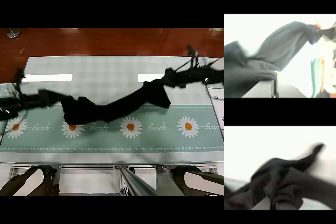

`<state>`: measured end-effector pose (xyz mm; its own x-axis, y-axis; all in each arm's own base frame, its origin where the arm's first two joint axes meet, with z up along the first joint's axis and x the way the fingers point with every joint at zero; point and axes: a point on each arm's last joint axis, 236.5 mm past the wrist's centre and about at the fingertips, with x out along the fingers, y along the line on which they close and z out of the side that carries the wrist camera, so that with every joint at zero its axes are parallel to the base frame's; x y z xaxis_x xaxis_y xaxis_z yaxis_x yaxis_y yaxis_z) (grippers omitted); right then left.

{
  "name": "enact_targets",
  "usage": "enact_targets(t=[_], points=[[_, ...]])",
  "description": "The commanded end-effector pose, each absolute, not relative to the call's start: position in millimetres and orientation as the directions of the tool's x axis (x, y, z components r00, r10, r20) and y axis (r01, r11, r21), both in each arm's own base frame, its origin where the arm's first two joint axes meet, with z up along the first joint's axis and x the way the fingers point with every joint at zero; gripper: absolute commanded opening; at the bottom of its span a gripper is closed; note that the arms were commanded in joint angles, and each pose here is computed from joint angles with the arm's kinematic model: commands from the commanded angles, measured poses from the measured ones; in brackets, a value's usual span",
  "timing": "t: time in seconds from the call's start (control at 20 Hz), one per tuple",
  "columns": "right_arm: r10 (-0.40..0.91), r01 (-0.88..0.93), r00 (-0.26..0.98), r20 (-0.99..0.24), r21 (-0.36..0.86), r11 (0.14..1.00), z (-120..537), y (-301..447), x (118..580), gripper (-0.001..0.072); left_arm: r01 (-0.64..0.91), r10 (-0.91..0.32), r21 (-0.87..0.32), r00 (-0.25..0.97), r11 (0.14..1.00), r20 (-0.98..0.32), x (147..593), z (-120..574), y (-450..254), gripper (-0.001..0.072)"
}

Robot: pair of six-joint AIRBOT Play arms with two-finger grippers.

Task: Fold the shirts.

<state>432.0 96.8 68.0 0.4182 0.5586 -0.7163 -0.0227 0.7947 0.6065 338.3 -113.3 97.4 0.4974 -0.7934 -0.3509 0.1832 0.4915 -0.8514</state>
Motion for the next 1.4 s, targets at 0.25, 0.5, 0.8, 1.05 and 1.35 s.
enact_targets(t=[0.25,0.5,0.8,1.05,1.35], points=[[0.429,-0.363,0.845,-0.319,0.247,0.899,403,85,359,0.0026,0.592,-0.632,-0.365,0.775,0.718,0.013,335,454,-83,0.0019],[0.311,-0.300,0.879,-0.361,0.089,0.950,419,70,239,0.0027,0.317,-0.305,-0.103,0.945,0.943,0.115,271,545,-45,0.0019],[0.218,-0.185,0.806,-0.550,0.117,0.976,358,56,152,0.0027,0.089,-0.090,0.045,0.996,0.995,0.015,230,526,-24,0.0020],[0.377,-0.196,0.575,-0.726,0.325,0.925,239,88,145,0.0027,0.284,-0.286,-0.054,0.905,0.957,-0.316,267,416,-61,0.0019],[0.442,-0.044,0.478,-0.759,0.482,0.875,98,93,220,0.0027,0.184,-0.289,-0.246,0.805,0.952,-0.518,355,253,-53,0.0019]])
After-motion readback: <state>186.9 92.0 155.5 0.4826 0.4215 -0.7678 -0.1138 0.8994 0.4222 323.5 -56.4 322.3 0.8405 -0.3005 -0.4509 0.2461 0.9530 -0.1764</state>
